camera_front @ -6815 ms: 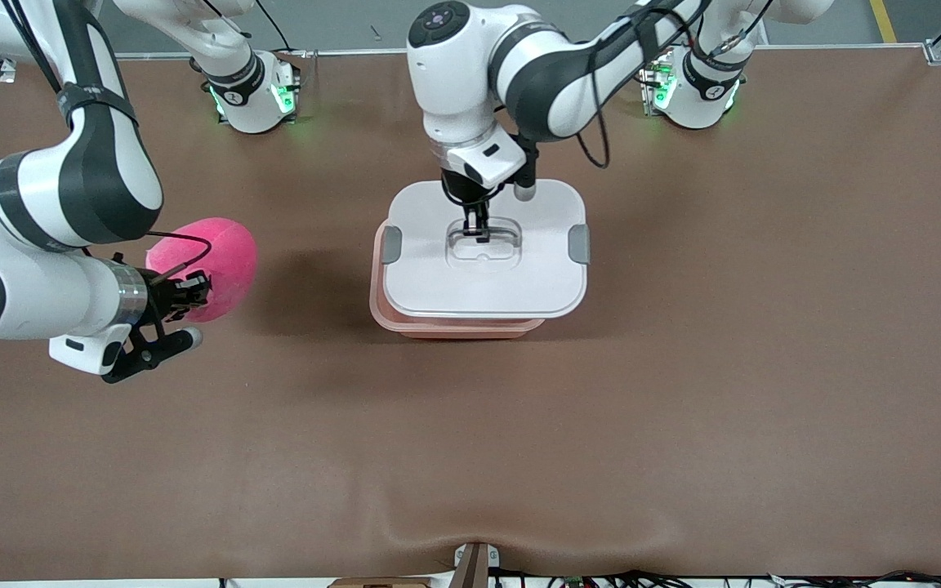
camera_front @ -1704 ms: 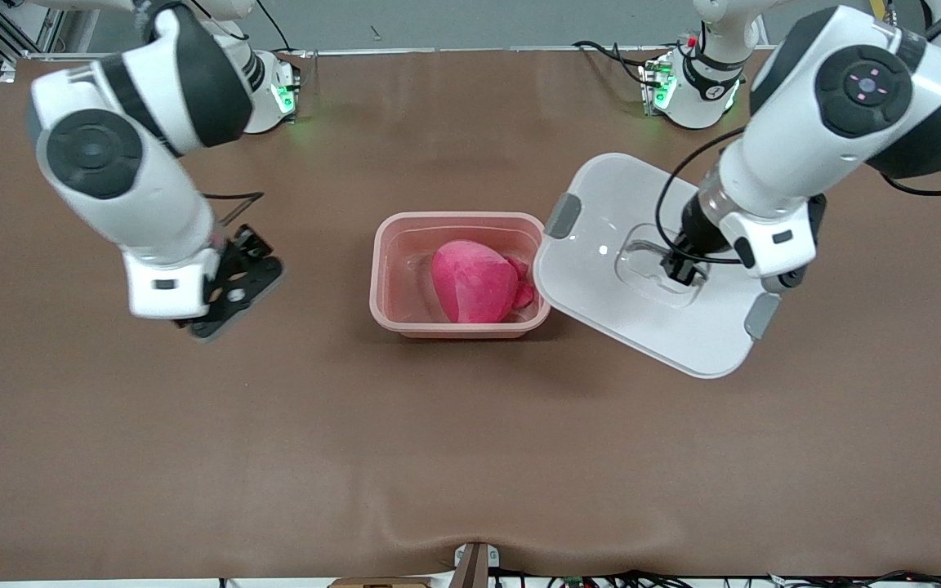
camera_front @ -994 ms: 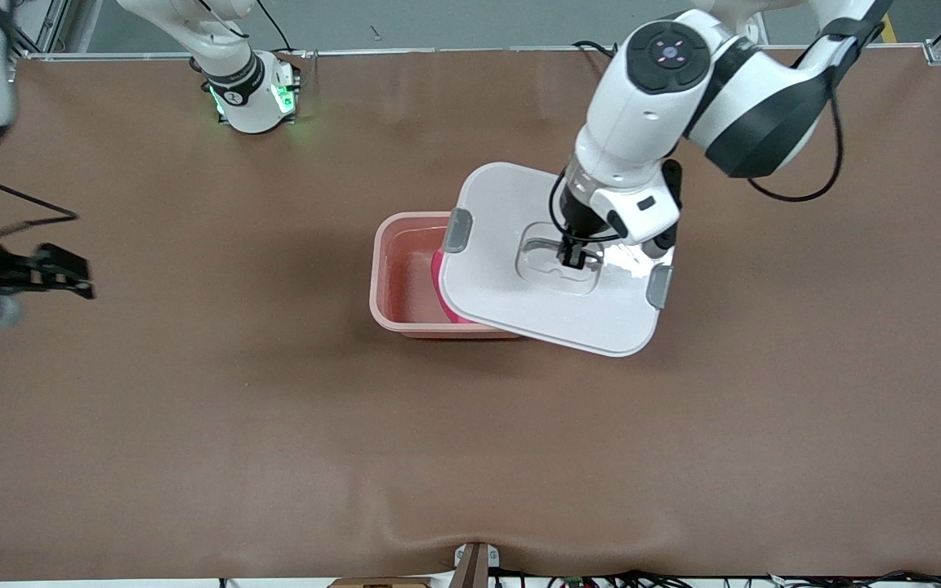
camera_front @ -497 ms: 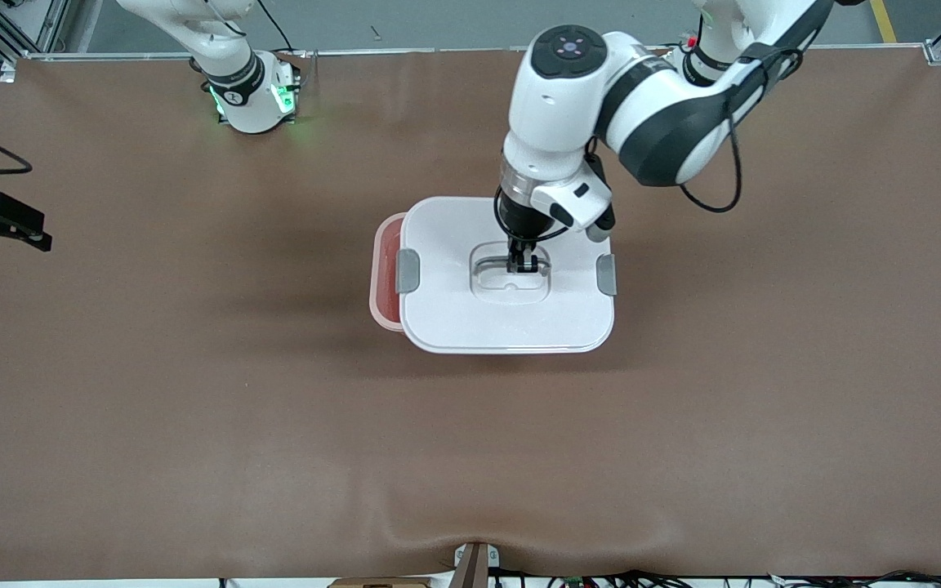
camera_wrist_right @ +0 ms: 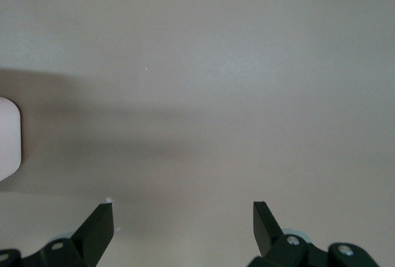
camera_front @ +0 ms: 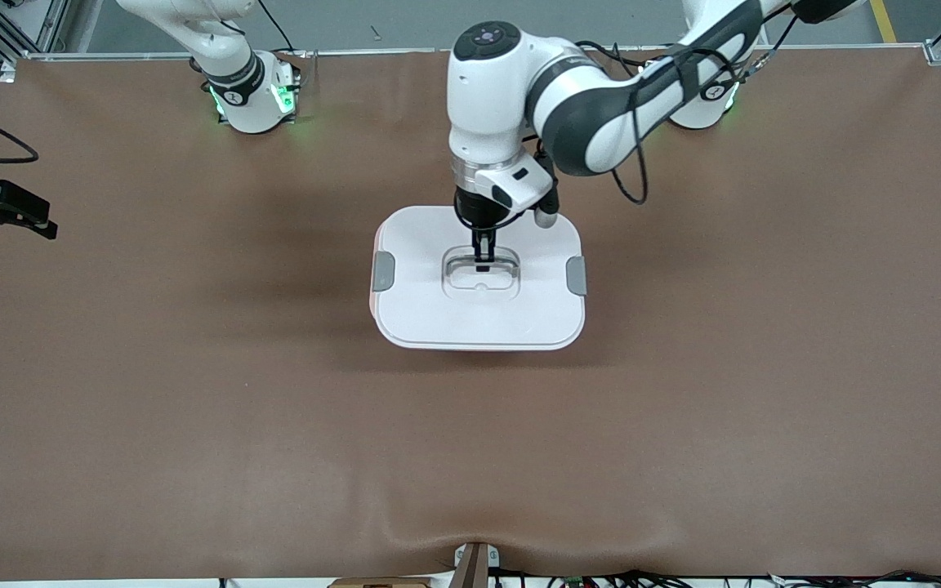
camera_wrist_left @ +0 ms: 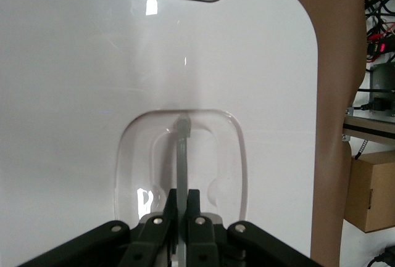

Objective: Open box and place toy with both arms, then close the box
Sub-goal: 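Move the lid over the box with the left gripper while the right gripper withdraws, then press the lid down onto the box with the left gripper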

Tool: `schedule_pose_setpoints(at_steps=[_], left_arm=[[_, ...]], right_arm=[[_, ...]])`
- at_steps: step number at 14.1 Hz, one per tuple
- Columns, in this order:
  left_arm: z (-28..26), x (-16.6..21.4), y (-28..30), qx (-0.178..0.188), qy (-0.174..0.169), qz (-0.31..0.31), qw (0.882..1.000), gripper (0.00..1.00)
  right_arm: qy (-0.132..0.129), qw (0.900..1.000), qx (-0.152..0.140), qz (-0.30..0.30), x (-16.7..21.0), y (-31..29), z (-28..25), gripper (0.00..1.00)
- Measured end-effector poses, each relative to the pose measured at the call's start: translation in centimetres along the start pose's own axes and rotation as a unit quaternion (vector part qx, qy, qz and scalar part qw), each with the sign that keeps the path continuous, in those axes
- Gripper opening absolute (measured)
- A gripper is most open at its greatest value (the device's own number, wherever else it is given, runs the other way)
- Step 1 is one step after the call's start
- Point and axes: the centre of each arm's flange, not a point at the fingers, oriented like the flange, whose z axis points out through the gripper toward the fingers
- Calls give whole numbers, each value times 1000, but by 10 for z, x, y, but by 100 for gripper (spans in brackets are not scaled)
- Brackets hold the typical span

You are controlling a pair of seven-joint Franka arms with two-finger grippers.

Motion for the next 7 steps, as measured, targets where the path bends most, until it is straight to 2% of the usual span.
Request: schedule_pose_setpoints(at_steps=[4,7], left_arm=[[38,-28,-34,-23,40,38,998,7],[51,-38,-49,-22,50,42,998,7]], right_arm=[[13,1000,-2,-3,3,-3,-2,100],[15,1000,-2,-3,4,-3,-2,100]])
